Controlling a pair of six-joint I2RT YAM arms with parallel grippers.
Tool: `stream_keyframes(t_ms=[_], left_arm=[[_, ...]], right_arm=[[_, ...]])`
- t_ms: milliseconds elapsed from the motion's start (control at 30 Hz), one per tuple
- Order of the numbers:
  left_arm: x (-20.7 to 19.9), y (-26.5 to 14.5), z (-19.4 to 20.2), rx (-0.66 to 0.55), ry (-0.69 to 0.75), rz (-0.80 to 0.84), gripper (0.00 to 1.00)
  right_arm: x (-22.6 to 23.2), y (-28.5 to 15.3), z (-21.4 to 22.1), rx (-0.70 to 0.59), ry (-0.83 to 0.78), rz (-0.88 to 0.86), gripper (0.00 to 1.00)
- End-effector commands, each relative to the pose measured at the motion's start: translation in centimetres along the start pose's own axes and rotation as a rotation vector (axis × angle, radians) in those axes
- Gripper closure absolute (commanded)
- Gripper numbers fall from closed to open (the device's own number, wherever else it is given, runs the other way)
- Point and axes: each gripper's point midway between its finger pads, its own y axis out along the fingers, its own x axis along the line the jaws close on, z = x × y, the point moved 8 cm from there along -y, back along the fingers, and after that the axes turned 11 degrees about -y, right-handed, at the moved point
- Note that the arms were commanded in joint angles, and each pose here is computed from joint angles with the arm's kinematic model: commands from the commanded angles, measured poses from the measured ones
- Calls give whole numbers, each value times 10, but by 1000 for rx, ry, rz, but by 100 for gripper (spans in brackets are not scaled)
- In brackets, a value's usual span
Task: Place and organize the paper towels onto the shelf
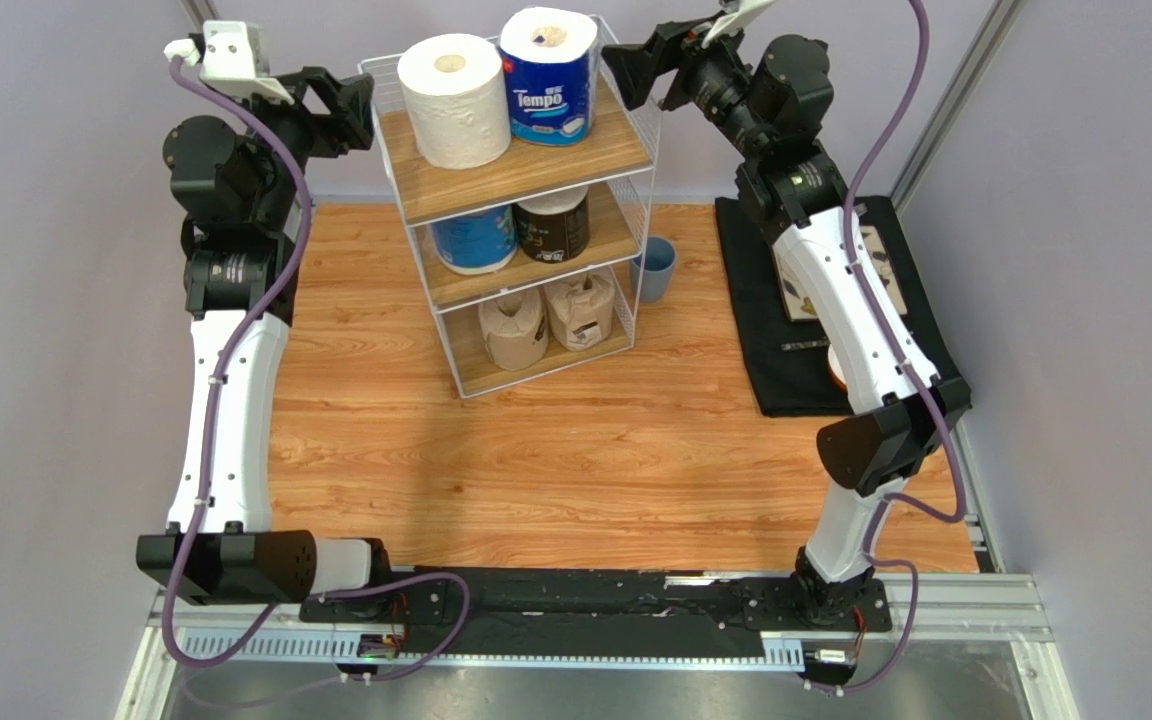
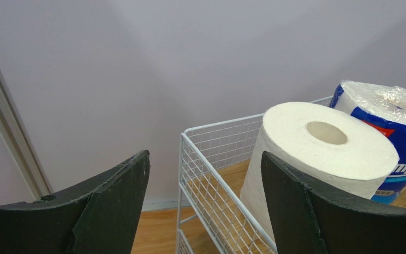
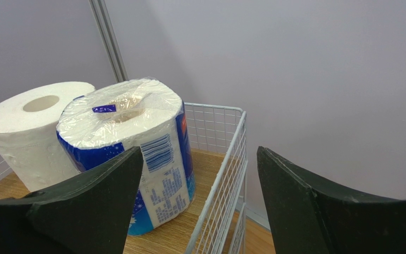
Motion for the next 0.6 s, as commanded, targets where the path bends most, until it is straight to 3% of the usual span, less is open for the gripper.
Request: stream_keyframes(t_ms=[0,333,567], left_arm=[[-13,-18,-34,-154,36,10,14],[-17,-67,-52,-222,79,-88,12],[-6,-107,-25,-117,106,-199,11]], right_arm=[[-10,-21,-54,-175,-14,78,16],[-23,-58,-87,-246,20,165,16],[-24,-103,-97,-237,-3,277,13]])
